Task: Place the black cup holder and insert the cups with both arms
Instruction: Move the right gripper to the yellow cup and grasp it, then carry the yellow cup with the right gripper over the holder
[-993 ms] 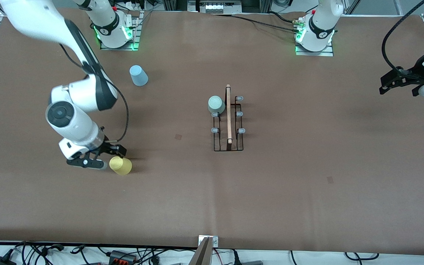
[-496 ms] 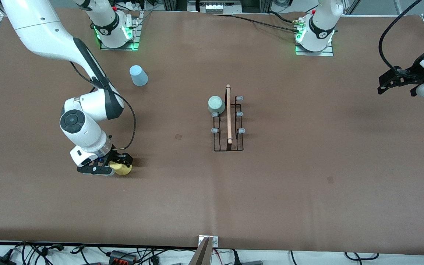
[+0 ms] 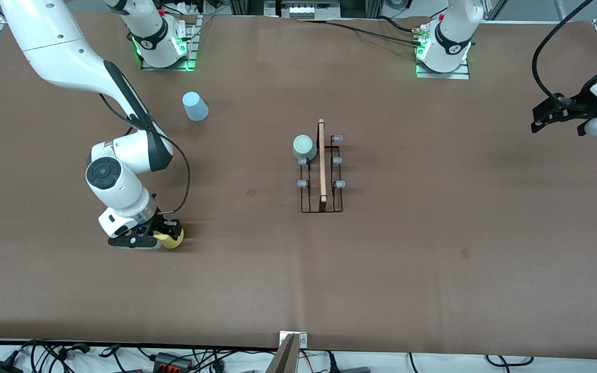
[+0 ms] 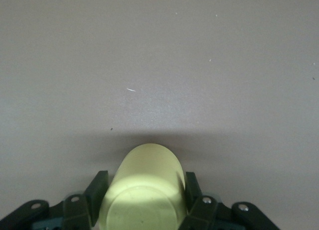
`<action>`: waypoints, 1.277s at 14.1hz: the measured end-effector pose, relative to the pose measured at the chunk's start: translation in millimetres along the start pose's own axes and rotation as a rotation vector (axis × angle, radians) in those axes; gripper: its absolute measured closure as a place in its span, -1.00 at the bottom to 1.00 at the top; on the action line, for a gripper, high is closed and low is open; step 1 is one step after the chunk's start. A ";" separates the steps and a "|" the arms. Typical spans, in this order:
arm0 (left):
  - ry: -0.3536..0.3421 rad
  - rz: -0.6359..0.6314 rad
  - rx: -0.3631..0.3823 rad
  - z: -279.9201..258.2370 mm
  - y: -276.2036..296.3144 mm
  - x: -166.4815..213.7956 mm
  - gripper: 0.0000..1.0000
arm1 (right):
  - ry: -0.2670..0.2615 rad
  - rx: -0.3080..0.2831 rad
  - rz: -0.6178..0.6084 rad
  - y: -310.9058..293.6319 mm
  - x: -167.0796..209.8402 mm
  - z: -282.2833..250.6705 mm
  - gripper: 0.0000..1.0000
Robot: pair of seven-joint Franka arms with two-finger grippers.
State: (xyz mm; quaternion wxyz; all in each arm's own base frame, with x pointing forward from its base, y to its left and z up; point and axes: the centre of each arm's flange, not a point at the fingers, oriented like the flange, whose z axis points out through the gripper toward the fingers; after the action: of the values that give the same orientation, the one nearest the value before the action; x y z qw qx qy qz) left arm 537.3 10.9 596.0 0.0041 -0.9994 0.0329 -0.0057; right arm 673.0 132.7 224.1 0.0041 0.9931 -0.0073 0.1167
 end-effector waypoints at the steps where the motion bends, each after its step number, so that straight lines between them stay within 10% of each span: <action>1: 0.000 0.000 0.000 0.1 -0.2 0.0 -1.00 | 0.000 -0.002 -0.003 -2.6 2.6 -6.8 -0.34; 10: -0.003 -0.007 0.000 1.1 -3.5 0.1 -1.00 | -0.023 0.120 0.354 -244.0 -47.8 -202.8 -0.34; 18: -0.003 -0.003 0.000 0.9 -1.4 0.3 -1.00 | -0.087 0.156 0.496 -361.1 -101.0 -173.7 -0.34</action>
State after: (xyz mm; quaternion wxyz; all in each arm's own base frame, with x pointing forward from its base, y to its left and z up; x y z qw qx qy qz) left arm 537.8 12.3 595.2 0.0040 -0.9995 0.0315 -0.0044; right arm 540.1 496.9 367.3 -0.1014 0.9624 -0.2418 0.0714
